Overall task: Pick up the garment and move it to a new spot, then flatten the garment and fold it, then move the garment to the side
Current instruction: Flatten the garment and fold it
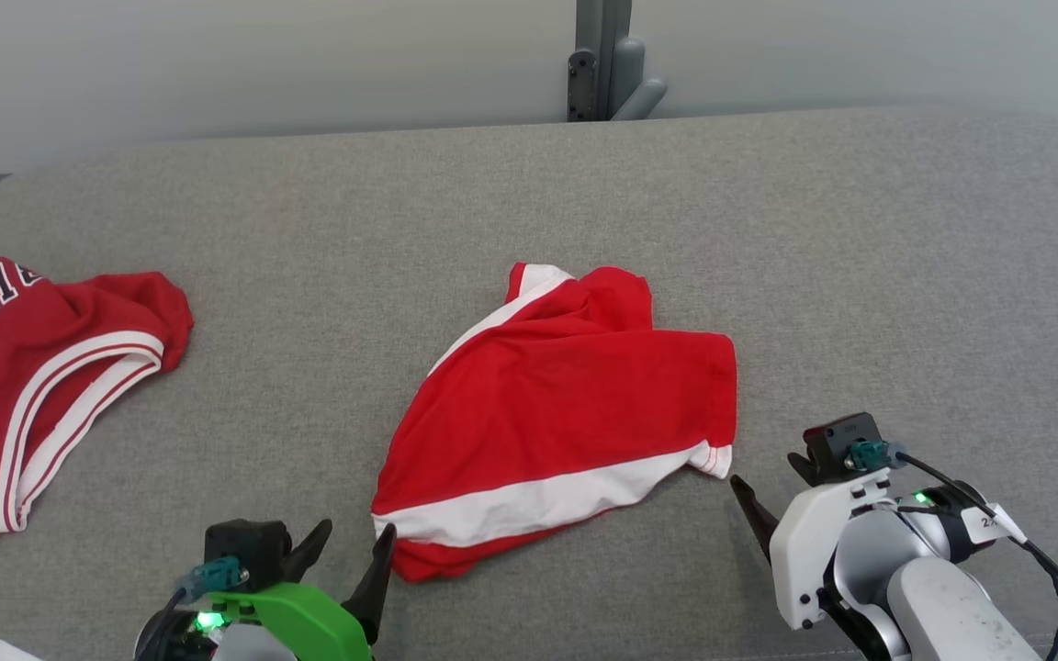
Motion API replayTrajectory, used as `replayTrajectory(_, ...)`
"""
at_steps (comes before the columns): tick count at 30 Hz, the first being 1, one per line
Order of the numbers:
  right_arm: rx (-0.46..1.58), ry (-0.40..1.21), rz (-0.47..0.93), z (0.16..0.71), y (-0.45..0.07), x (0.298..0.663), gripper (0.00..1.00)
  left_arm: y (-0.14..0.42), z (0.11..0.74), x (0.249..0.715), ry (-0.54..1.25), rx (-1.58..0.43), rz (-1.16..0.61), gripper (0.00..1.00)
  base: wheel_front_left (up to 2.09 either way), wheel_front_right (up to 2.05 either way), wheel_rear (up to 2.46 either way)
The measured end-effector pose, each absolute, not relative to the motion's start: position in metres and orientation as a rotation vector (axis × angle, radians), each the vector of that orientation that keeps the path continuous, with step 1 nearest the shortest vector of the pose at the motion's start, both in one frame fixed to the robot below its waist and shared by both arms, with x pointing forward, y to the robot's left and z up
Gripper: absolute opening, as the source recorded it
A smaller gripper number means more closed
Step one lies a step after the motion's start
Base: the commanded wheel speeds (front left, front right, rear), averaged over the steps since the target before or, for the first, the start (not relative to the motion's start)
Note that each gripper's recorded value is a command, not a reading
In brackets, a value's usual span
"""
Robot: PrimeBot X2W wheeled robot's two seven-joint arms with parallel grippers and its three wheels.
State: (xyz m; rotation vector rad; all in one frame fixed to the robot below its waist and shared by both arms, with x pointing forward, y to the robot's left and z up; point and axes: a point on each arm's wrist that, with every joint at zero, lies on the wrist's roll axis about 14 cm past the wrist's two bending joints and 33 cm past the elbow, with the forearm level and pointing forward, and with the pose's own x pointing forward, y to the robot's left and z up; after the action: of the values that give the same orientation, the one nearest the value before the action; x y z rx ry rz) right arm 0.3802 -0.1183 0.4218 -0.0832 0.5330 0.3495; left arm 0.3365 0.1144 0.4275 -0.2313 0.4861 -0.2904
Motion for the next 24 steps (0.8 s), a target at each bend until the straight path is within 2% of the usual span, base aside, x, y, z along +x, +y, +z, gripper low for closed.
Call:
replayTrajectory(9, -0.055, 0.596, 0.404, 0.402, -0.099, 0.392, 1.0, 0.104, 0.42, 0.353, 0.543, -0.231, -0.334, 1.0, 0.0, 0.0, 0.0)
replayTrajectory(24, -0.034, 0.625, 0.452, 0.383, -0.081, 0.404, 1.0, 0.098, 0.393, 0.353, 0.656, -0.252, -0.362, 1.0, 0.0, 0.0, 0.0)
